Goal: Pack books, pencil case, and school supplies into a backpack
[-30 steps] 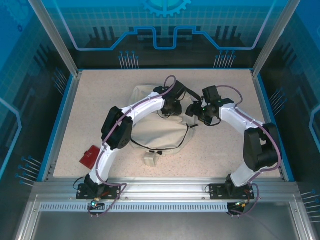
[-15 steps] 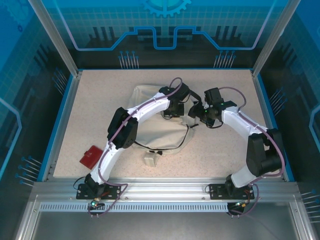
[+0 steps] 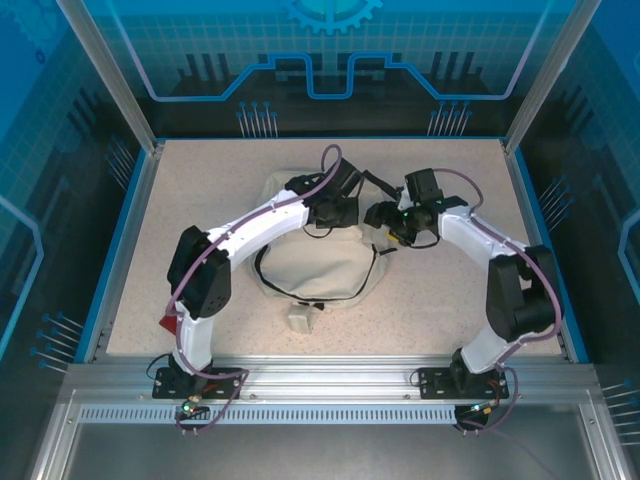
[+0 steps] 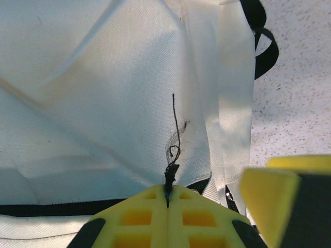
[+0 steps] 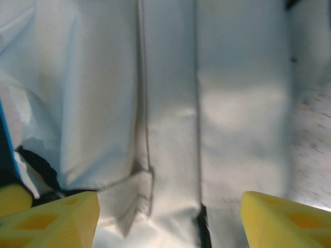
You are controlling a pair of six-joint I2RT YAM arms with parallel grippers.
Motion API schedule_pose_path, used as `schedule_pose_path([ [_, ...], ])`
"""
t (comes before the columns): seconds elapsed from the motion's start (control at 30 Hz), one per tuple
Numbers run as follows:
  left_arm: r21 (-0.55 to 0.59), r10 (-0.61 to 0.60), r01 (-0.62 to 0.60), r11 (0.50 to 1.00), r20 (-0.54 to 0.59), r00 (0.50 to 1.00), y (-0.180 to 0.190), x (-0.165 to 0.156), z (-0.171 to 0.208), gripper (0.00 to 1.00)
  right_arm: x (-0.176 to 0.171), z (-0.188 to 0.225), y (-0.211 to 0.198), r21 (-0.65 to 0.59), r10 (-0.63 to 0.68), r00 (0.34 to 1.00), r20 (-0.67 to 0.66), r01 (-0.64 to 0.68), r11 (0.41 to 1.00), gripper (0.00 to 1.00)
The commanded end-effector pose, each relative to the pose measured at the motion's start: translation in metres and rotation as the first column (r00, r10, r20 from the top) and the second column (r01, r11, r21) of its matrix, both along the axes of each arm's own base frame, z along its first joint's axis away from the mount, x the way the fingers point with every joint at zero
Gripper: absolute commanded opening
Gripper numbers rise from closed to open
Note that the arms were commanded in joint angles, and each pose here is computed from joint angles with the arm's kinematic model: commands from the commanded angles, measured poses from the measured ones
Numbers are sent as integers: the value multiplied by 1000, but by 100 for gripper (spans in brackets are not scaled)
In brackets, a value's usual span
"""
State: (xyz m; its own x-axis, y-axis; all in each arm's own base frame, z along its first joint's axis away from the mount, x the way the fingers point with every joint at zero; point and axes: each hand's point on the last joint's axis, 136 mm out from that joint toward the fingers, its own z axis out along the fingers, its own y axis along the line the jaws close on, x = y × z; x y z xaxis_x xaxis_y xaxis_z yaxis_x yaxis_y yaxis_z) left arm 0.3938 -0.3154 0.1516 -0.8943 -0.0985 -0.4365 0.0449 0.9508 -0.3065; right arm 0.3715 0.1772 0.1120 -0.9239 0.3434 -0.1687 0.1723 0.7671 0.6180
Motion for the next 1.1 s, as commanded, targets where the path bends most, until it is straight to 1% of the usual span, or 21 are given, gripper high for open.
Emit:
schedule_pose_path([
  [0.0,-3,3,-3,1000,36,999,9,3,6,0,11,9,25,89,95,995,18,-96,991,74],
  [0.13,-14,-2,2,1000,26,1000,11,1,2,0,16,6,44,157,144,989,11,-144,977,72],
  [0.2,-15,-3,3,1000,24,1000,11,1,1,0,18,2,49,169,151,989,-5,-148,974,67],
  [0.27,-24,2,-1,1000,22,1000,12,1,1,0,18,-2,52,174,154,988,-24,-148,974,59],
  [0.33,-22,3,-2,1000,24,1000,13,1,0,0,19,-8,53,167,149,988,-46,-139,976,42],
  [0.43,2,21,-21,1000,19,1000,21,2,-4,0,20,-19,43,94,107,992,-73,-100,990,13],
  [0.5,31,45,-45,998,14,999,32,2,-10,0,19,-23,31,22,68,995,-76,-67,998,2],
  [0.53,43,60,-60,997,12,998,39,2,-12,0,19,-25,25,-8,51,996,-75,-52,999,0],
  [0.6,67,96,-96,993,5,995,56,1,-18,0,17,-29,11,-89,10,997,-78,-17,996,0],
  [0.67,93,132,-131,987,0,991,77,-1,-22,0,16,-30,0,-141,-22,997,-77,11,990,0],
  [0.9,136,286,-280,950,-25,958,163,-14,-33,0,13,-31,-24,-259,-86,994,-66,66,964,0],
  [1.0,144,331,-323,935,-35,943,190,-21,-38,0,13,-30,-28,-288,-96,994,-61,75,955,0],
  [1.07,141,353,-345,928,-39,935,201,-23,-39,0,13,-29,-29,-301,-97,994,-57,75,951,0],
])
